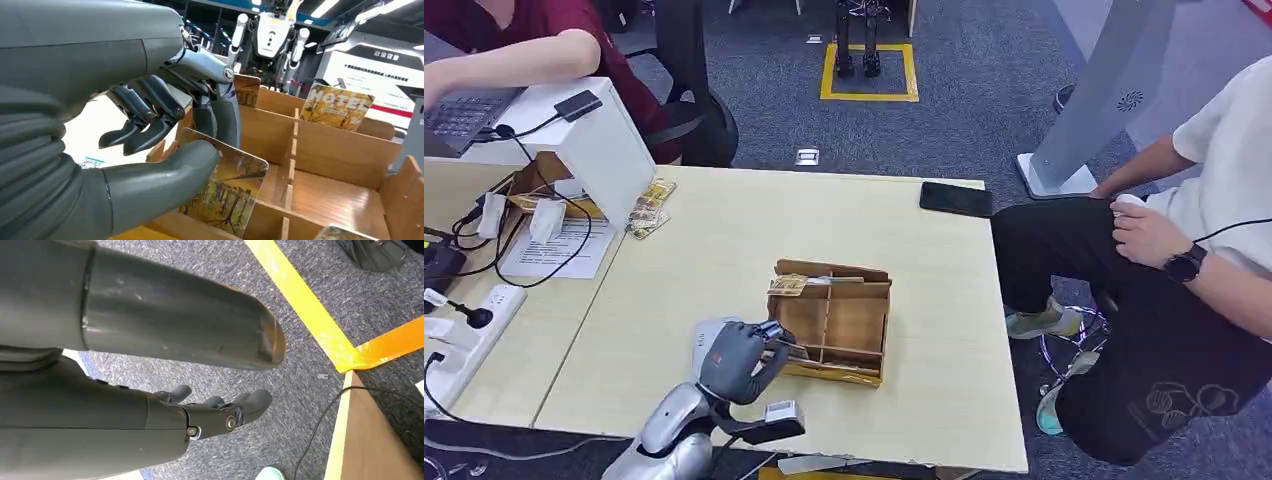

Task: Pass the card to the sensor for recognition and then transmit it.

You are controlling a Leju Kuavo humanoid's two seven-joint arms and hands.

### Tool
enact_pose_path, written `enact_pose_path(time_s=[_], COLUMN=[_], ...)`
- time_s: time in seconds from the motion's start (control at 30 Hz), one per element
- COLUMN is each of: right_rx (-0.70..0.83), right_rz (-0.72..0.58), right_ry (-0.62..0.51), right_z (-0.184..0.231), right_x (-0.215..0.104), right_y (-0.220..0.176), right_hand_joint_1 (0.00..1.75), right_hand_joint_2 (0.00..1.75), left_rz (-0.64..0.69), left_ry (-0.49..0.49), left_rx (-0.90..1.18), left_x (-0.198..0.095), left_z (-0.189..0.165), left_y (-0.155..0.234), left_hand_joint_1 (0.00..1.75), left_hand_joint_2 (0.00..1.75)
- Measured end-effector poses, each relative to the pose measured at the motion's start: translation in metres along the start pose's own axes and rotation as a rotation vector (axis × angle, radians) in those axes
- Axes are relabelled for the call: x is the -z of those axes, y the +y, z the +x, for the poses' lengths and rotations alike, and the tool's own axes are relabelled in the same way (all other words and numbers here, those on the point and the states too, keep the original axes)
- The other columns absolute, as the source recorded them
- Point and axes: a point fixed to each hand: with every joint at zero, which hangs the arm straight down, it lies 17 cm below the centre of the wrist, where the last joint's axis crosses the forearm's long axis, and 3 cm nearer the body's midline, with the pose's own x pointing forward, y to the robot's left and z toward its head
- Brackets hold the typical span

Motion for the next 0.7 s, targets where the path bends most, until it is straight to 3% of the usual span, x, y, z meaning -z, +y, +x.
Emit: enact_pose_path(time_s=[0.7], right_rx=[0.004], right_rz=[-0.003], right_ry=[0.003], right_z=[-0.0007], right_x=[0.0002], right_y=[-0.0012], right_hand_joint_1=[0.0], right_hand_joint_2=[0.0], left_rz=[-0.006], left_ry=[0.01], left_rx=[-0.013], left_x=[-0.0019], left_z=[-0.0071], left_y=[0.002], left_hand_joint_1=[1.75], left_hand_joint_2=[1.75])
